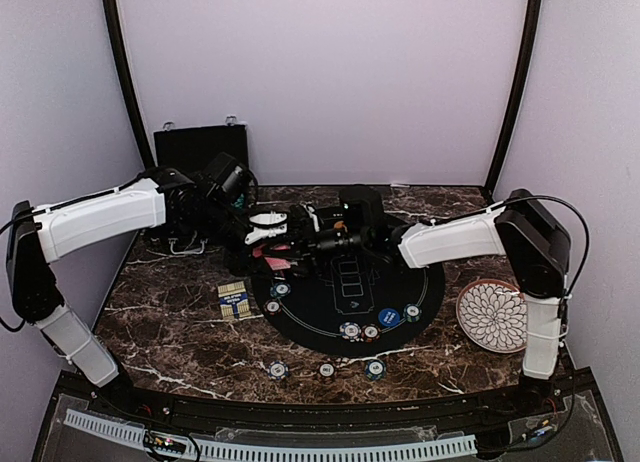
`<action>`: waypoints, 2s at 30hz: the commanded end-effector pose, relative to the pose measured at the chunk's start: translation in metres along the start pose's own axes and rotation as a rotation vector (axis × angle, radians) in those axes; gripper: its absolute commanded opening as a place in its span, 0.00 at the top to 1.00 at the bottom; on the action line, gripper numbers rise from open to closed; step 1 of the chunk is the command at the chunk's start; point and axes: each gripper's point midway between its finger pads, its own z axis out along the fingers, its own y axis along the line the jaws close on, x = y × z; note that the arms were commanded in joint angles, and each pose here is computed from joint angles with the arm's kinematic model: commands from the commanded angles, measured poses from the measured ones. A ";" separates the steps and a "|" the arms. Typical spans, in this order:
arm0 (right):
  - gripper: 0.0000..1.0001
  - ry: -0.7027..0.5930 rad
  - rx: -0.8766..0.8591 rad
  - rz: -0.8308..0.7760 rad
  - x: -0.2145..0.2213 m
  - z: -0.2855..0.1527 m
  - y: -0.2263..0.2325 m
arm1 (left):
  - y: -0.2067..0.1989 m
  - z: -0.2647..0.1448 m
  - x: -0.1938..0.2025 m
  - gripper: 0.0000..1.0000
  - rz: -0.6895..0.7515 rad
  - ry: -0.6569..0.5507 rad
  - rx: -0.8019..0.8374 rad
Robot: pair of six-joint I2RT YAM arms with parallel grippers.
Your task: Distribute texas hold em gaming equipment
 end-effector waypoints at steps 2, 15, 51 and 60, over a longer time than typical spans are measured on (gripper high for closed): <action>0.69 -0.004 -0.058 -0.023 -0.003 0.005 0.012 | 0.006 -0.015 -0.018 0.78 0.008 -0.048 -0.022; 1.00 -0.032 -0.102 0.009 -0.005 -0.002 0.009 | -0.002 -0.024 -0.020 0.22 -0.006 -0.064 0.000; 1.00 0.010 -0.070 0.002 -0.001 0.007 0.001 | -0.004 -0.010 -0.013 0.29 0.018 -0.011 0.047; 1.00 -0.010 -0.030 0.017 -0.006 0.003 -0.009 | -0.004 -0.009 -0.007 0.50 0.038 0.015 0.043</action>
